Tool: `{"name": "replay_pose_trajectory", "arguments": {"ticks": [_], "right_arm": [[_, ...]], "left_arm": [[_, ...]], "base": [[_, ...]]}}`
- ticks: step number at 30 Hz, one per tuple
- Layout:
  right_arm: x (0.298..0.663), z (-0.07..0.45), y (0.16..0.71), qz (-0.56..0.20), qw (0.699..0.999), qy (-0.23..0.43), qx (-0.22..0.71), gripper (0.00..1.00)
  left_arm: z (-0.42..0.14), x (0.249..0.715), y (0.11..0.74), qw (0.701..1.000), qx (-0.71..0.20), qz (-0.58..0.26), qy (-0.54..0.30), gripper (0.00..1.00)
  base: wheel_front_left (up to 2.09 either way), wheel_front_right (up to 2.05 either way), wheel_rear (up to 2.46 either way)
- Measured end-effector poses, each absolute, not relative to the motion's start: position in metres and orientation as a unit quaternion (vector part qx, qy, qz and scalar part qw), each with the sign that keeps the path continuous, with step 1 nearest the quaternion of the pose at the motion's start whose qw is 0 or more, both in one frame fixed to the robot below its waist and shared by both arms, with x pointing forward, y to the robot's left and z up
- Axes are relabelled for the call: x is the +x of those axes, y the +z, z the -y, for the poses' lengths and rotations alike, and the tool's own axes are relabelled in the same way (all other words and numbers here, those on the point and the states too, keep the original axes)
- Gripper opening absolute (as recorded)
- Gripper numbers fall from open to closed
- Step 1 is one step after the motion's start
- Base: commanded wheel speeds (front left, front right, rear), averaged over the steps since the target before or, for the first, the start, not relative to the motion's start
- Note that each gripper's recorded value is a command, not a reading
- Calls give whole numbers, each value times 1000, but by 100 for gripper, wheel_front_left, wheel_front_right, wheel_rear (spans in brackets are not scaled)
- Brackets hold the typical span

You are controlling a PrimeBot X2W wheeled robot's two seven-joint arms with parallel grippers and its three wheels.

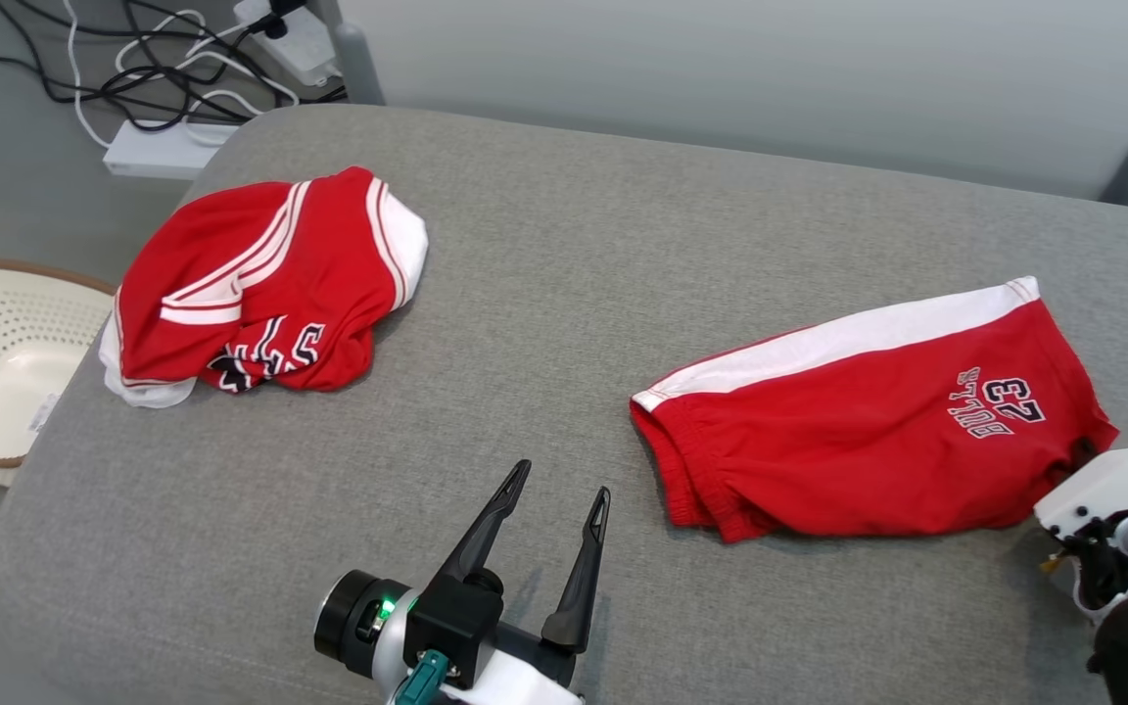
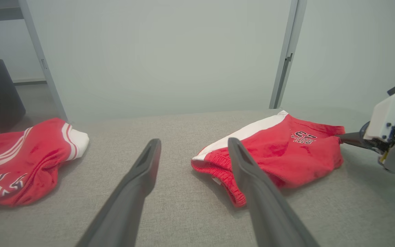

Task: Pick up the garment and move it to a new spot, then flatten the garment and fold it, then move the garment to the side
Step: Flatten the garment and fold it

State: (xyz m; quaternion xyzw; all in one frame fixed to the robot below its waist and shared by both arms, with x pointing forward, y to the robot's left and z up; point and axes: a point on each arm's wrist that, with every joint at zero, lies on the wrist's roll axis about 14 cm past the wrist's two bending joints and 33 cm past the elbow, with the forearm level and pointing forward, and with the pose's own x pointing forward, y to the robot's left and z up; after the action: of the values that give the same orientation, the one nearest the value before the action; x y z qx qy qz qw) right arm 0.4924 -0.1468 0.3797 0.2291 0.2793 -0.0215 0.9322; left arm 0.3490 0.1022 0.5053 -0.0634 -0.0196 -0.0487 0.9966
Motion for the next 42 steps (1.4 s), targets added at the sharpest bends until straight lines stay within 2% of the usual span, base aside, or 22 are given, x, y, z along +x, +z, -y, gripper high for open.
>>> {"name": "replay_pose_trajectory", "arguments": {"ticks": [5, 11, 28, 38, 42], "right_arm": [[485, 145, 386, -251, 939, -25, 234, 0], [447, 167, 374, -239, 942, -52, 229, 0], [385, 216, 371, -194, 949, -103, 225, 0], [359, 220, 368, -188, 951, -111, 221, 0], [360, 223, 374, -176, 953, -113, 220, 0]], "left_arm": [[-94, 352, 508, 996, -63, 25, -64, 100], [-80, 355, 515, 994, -62, 36, -87, 100], [-56, 347, 522, 988, -69, 46, -130, 100], [-52, 341, 522, 987, -69, 45, -137, 100], [-49, 341, 523, 986, -69, 47, -144, 100]], "base": [[0, 0, 0], [0, 0, 0], [0, 0, 0], [0, 0, 0], [0, 0, 0]]}}
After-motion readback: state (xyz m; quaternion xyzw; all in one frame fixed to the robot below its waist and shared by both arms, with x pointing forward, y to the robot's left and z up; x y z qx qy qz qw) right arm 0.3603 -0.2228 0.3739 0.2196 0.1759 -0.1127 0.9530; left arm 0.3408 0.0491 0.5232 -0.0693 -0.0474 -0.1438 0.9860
